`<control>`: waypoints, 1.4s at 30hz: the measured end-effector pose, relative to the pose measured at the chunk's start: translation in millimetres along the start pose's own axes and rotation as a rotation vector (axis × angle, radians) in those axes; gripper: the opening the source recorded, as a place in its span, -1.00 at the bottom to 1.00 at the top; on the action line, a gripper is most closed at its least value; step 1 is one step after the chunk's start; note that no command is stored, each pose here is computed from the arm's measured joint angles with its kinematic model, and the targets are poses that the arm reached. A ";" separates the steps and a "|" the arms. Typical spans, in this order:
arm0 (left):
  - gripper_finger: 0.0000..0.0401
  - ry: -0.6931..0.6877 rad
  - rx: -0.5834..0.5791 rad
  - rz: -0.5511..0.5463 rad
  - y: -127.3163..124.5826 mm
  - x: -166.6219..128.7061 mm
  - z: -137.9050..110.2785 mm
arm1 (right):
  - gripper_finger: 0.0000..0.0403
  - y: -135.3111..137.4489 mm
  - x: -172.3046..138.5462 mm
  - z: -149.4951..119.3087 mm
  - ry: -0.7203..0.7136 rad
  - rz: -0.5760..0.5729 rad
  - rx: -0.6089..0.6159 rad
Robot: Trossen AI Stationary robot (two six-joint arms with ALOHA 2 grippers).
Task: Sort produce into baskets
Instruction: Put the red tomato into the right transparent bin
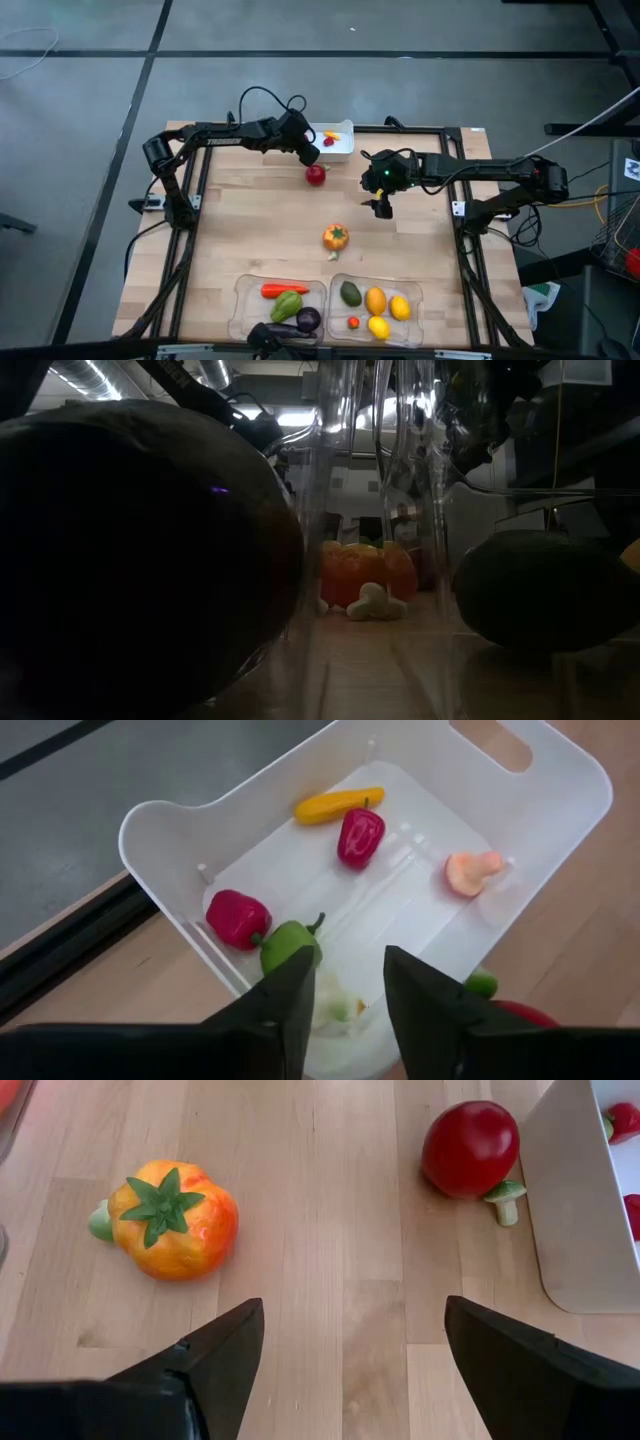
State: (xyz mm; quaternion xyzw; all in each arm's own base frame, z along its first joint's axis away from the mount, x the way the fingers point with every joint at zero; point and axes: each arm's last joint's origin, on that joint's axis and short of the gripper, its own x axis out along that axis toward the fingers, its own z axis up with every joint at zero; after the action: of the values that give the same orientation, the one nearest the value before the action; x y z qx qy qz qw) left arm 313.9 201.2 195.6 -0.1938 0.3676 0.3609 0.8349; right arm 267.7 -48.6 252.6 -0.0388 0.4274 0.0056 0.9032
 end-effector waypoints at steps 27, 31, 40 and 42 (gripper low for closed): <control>0.31 -0.036 -0.097 -0.054 -5.2 -8.7 14.9 | 0.53 -0.1 0.1 0.2 -0.002 -0.001 0.000; 0.30 -0.048 -0.103 -0.056 -4.8 -8.7 16.2 | 0.53 0.0 0.1 0.2 -0.002 -0.001 0.000; 0.33 -0.029 -0.093 -0.089 -6.3 -8.8 14.9 | 0.53 -0.1 0.1 0.2 -0.002 -0.001 0.000; 0.32 -0.007 -0.096 -0.150 -9.5 -9.2 13.7 | 0.53 0.0 0.1 0.2 -0.002 -0.001 0.000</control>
State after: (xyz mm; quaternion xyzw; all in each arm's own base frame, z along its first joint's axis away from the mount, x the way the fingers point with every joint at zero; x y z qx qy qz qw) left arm 323.1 198.8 212.0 -0.2592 0.3315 0.3150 0.8507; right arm 268.0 -48.6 252.6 -0.0389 0.4264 0.0055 0.9037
